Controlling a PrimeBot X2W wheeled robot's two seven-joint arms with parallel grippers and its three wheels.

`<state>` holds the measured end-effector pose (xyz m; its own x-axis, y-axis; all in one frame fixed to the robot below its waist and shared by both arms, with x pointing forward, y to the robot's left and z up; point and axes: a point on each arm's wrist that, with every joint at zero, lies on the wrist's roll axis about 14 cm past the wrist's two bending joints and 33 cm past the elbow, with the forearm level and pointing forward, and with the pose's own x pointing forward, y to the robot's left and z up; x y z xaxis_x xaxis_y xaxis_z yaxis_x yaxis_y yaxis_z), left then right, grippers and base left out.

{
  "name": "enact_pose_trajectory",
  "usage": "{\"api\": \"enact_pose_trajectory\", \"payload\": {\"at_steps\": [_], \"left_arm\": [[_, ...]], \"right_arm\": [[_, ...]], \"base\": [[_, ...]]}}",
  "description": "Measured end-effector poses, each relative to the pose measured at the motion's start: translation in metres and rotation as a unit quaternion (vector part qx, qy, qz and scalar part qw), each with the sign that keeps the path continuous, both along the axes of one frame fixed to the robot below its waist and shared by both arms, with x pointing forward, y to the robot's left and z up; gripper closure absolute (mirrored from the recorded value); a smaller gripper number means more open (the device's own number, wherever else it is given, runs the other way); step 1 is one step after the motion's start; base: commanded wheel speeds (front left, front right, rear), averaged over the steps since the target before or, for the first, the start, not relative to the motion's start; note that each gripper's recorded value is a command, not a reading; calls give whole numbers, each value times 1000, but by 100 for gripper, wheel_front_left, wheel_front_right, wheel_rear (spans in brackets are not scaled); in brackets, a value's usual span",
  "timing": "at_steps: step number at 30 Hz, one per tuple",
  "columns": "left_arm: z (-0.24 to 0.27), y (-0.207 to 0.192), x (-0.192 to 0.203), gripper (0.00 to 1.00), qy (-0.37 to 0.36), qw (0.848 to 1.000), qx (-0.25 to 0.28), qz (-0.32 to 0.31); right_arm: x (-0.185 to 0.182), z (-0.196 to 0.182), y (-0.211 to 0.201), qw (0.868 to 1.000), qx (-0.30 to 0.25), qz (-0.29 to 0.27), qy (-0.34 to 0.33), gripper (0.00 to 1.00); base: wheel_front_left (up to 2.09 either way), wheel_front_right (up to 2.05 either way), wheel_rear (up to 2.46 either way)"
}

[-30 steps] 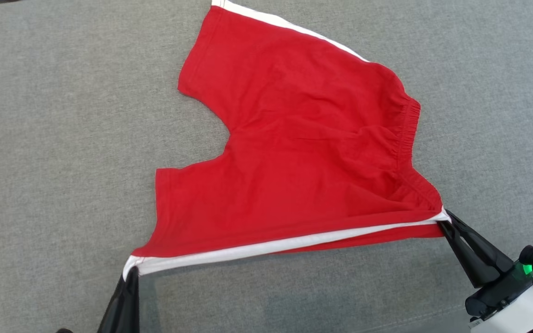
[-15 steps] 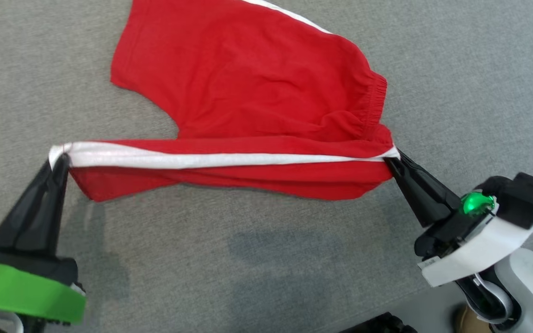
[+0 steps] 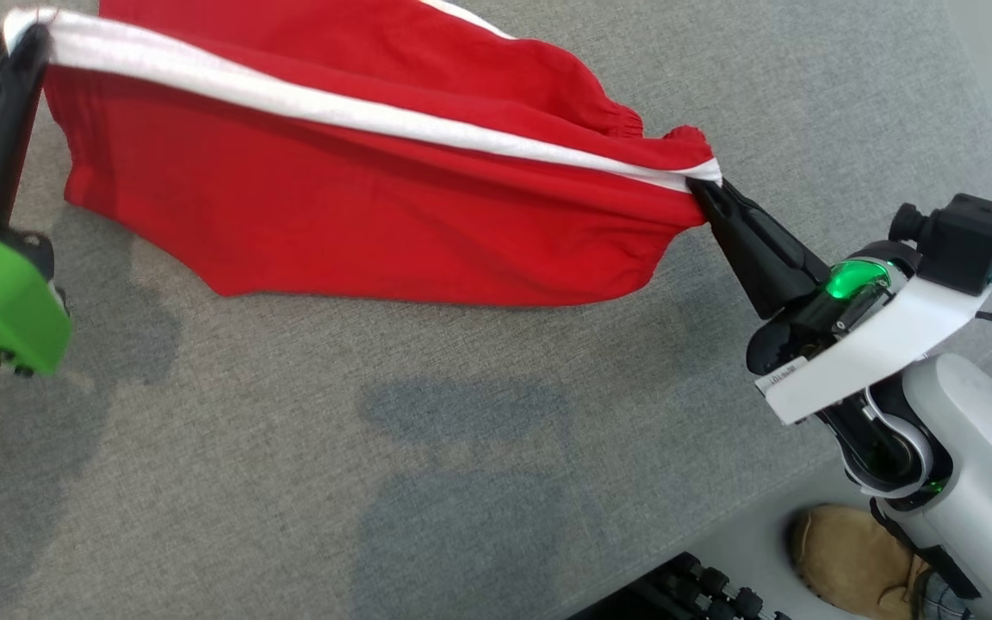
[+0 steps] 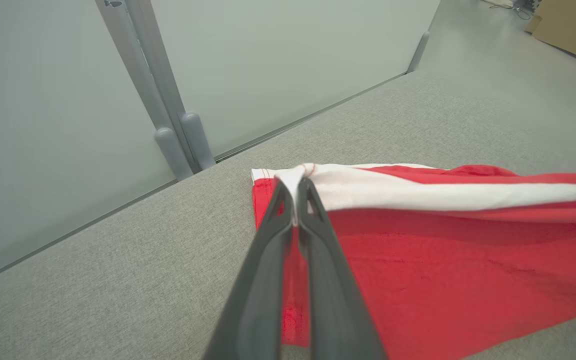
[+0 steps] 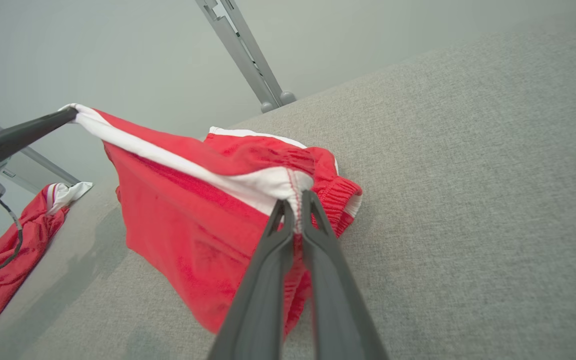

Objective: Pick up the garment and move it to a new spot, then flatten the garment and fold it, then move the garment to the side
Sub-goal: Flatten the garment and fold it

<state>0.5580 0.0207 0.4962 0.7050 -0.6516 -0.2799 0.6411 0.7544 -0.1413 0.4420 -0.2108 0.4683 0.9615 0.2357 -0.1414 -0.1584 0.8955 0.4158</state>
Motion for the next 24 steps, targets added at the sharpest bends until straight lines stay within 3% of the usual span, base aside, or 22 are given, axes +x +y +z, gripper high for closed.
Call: {"api": "enact_pose_trajectory", "payload": {"at_steps": [7,18,24], "left_arm": [[-17,-31,32,100,21,998,44,-29],[-55,-54,63,100,66,988,130,-45],[-66,-61,71,100,76,987,136,-45]], "right_arm": [[15,-12,-4,999,23,-30,16,100],[47,-23,3,999,-3,-34,14,100],[57,-33,2,999,-7,-44,22,100]], "base": [[0,0,0],[0,0,0],[0,0,0]]}}
